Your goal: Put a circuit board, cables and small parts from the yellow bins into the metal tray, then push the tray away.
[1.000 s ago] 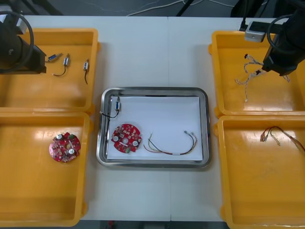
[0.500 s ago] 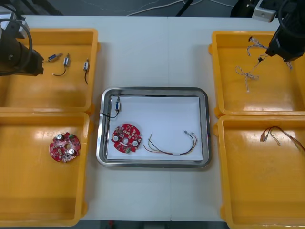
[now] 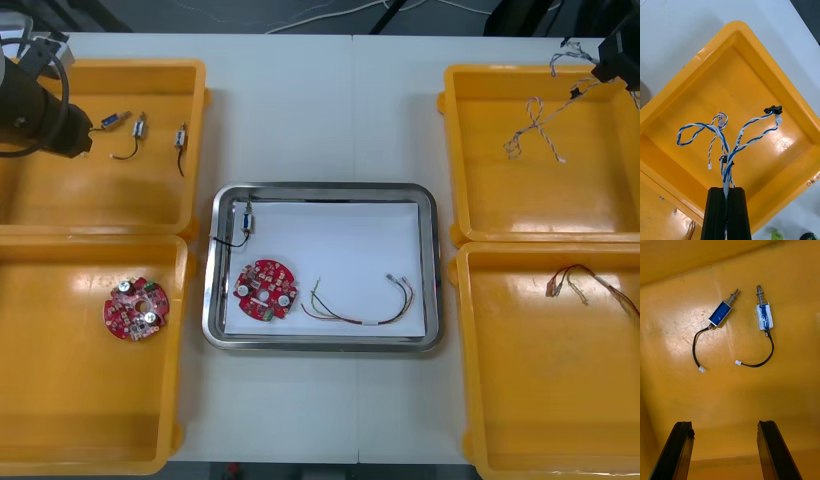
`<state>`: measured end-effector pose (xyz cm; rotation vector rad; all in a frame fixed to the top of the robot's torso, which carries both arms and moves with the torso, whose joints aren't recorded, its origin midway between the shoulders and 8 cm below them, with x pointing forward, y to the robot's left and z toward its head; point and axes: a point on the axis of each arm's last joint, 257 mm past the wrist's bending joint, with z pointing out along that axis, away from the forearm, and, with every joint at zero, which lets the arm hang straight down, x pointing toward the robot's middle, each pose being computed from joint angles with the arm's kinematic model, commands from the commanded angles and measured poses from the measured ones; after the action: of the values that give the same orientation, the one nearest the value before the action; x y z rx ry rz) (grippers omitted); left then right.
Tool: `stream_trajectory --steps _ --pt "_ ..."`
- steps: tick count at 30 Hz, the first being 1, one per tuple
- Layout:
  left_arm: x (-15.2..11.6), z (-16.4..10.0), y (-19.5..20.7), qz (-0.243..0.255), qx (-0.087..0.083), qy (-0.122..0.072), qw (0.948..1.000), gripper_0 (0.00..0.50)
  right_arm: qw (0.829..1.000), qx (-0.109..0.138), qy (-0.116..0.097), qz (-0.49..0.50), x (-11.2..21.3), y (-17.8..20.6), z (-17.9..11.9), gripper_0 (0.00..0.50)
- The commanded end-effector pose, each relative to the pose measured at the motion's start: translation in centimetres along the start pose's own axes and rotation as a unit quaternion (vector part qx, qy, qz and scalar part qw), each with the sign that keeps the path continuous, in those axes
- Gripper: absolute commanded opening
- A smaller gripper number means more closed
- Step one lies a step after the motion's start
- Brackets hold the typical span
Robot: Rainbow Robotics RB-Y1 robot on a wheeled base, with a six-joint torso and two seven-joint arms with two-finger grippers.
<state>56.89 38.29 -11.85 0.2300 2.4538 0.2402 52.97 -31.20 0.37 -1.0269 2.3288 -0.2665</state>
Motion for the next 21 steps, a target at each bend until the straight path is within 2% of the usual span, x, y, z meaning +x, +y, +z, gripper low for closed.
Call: stream_trajectory --steps 1,5,6,7,8,9,10,11,12,21 --pt "-4.3 -3.4 2.6 0.011 -0.025 -0.050 0.9984 0.500 0.999 0.032 -0.022 0.020 -0.8 -2.8 -3.8 0.000" --pt "-4.9 -3.5 2.9 0.028 -0.027 -0.059 0.9975 0.500 0.999 0.030 -0.020 0.021 -0.6 -3.0 -3.8 0.000" --pt "-5.1 -3.5 3.2 0.038 -0.027 -0.063 0.9969 0.500 0.999 0.029 -0.019 0.021 -0.5 -3.0 -3.7 0.014" --pt "-5.0 -3.4 3.3 0.042 -0.027 -0.063 0.9968 0.500 0.999 0.029 -0.019 0.021 -0.4 -3.0 -3.7 0.053" --pt "-5.1 -3.3 3.6 0.047 -0.026 -0.065 0.9965 0.500 0.999 0.026 -0.018 0.021 -0.4 -3.0 -3.5 0.183" --pt "-5.2 -3.2 3.9 0.055 -0.025 -0.068 0.9959 0.500 0.999 0.023 -0.016 0.021 -0.2 -3.0 -3.4 0.333" --pt "-5.2 -3.1 4.0 0.059 -0.025 -0.068 0.9956 0.500 0.999 0.021 -0.015 0.022 -0.1 -3.0 -3.3 0.391" --pt "-5.4 -2.9 4.3 0.068 -0.025 -0.072 0.9948 0.500 1.000 0.015 -0.013 0.023 0.1 -2.9 -3.0 0.486" --pt "-5.5 -2.7 4.5 0.074 -0.025 -0.075 0.9941 0.500 1.000 0.012 -0.012 0.023 0.2 -3.0 -2.9 0.500" --pt "-6.8 -1.7 4.6 0.112 -0.021 -0.088 0.9896 0.500 1.000 0.003 -0.007 0.019 0.6 -2.9 -2.4 0.500"
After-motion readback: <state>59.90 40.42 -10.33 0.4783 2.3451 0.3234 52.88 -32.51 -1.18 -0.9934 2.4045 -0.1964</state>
